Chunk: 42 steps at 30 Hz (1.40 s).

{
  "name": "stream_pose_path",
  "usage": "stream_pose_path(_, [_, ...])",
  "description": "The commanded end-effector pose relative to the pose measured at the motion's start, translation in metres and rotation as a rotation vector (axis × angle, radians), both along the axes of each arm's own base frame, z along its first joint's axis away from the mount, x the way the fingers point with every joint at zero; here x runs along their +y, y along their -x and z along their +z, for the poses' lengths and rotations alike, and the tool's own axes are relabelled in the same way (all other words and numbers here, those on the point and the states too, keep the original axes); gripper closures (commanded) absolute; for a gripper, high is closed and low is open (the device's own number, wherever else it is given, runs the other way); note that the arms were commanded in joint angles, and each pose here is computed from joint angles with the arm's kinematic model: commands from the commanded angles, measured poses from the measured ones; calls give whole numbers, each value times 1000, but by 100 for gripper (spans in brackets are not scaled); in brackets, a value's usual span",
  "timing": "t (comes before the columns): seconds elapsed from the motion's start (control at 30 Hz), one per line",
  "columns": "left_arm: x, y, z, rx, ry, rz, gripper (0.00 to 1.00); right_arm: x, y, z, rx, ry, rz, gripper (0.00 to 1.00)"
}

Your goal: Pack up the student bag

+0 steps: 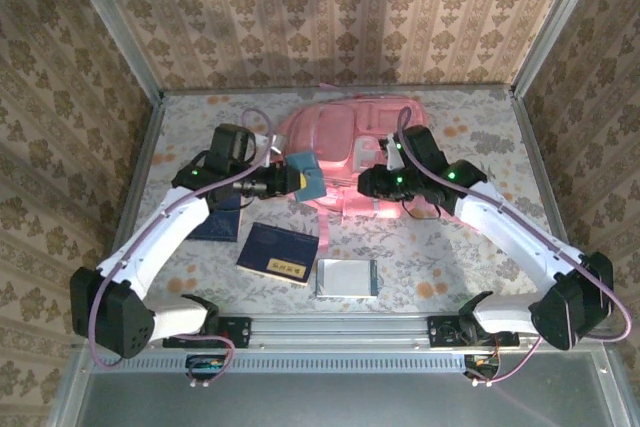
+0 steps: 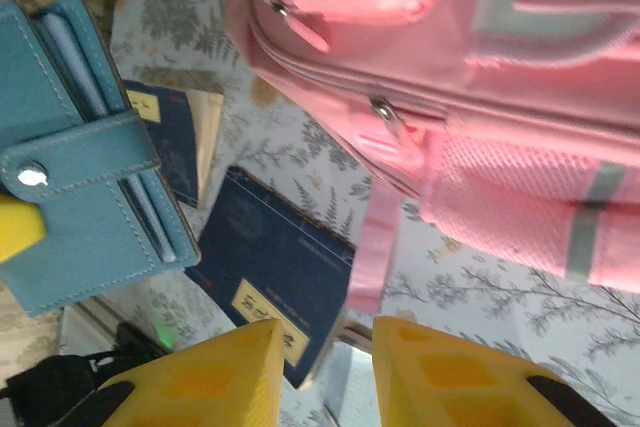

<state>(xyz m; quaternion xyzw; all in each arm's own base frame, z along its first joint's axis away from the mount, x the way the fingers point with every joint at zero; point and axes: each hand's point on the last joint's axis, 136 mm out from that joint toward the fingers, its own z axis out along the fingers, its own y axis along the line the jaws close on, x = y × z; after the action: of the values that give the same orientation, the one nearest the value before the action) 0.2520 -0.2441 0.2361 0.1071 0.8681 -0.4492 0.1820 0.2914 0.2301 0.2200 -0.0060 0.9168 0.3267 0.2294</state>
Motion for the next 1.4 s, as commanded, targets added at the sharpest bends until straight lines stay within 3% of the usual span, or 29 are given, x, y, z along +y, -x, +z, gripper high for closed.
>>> stream_pose_path(0.0, [21, 4, 6, -23, -10, 15, 82, 16, -13, 22, -6, -49, 14, 69])
stream_pose_path(0.27, [62, -11, 4, -105, -110, 132, 83, 56, -68, 39, -46, -4, 14, 69])
stream_pose_path(0.5, [71, -13, -2, -141, -156, 170, 85, 73, -114, 52, -131, 31, -32, 69])
stream_pose_path(0.8, [92, -20, -5, -210, -230, 273, 88, 89, -165, 45, -121, 47, -40, 68])
stream_pose_path(1.0, [117, -22, -5, -245, -282, 374, 88, 94, -186, 17, -51, 162, -27, 64])
stream_pose_path(1.37, [117, -24, -9, -229, -285, 373, 88, 80, -198, -31, 34, 327, -76, 68])
